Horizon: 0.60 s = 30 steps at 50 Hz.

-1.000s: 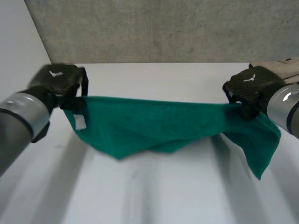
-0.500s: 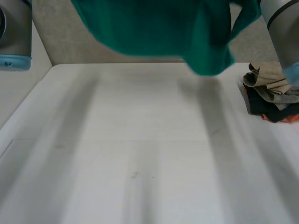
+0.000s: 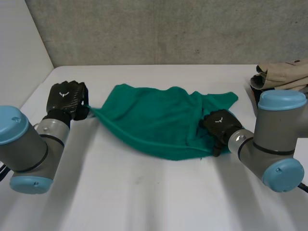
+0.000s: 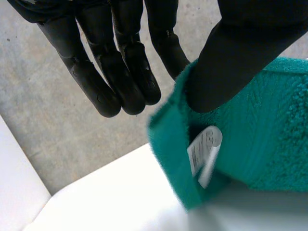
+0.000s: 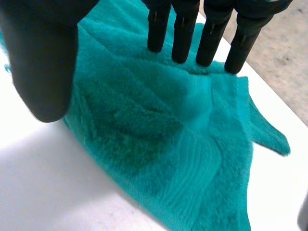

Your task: Fold the laundry.

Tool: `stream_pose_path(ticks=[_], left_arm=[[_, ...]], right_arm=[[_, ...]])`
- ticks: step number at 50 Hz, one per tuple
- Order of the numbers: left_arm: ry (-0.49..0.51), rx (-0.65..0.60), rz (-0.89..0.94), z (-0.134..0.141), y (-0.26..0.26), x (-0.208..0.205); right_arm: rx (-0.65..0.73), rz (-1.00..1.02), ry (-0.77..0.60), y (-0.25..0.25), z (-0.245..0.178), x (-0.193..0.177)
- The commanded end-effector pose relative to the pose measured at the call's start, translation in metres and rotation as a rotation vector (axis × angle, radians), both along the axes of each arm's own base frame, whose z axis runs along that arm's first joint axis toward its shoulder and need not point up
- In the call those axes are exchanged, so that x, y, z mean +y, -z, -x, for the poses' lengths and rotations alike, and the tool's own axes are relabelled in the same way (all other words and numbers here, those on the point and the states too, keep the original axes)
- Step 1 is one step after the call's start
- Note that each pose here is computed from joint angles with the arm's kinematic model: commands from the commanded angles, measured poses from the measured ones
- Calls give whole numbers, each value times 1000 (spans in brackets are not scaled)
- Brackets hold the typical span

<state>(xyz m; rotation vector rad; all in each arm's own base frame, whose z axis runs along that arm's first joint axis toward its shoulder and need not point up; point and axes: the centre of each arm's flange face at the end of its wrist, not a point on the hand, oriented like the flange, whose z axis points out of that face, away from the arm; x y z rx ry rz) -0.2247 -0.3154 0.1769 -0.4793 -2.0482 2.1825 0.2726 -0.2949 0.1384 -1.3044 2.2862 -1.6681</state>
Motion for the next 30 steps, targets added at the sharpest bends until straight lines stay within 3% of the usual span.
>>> stream_pose_path(ticks=[1, 8, 16, 22, 30], left_arm=[[-31, 9, 5, -13, -24, 0], [-20, 30, -8, -27, -48, 7], [-30, 37, -4, -35, -59, 7], [-39, 43, 11, -38, -64, 5], [-30, 42, 8, -34, -63, 6]], right_arm=[[-148, 75, 120, -33, 14, -4], [-267, -24, 214, -57, 45, -6], [-139, -151, 180, -42, 67, -18], [31, -141, 50, -26, 77, -25], [14, -122, -11, -11, 71, -33]])
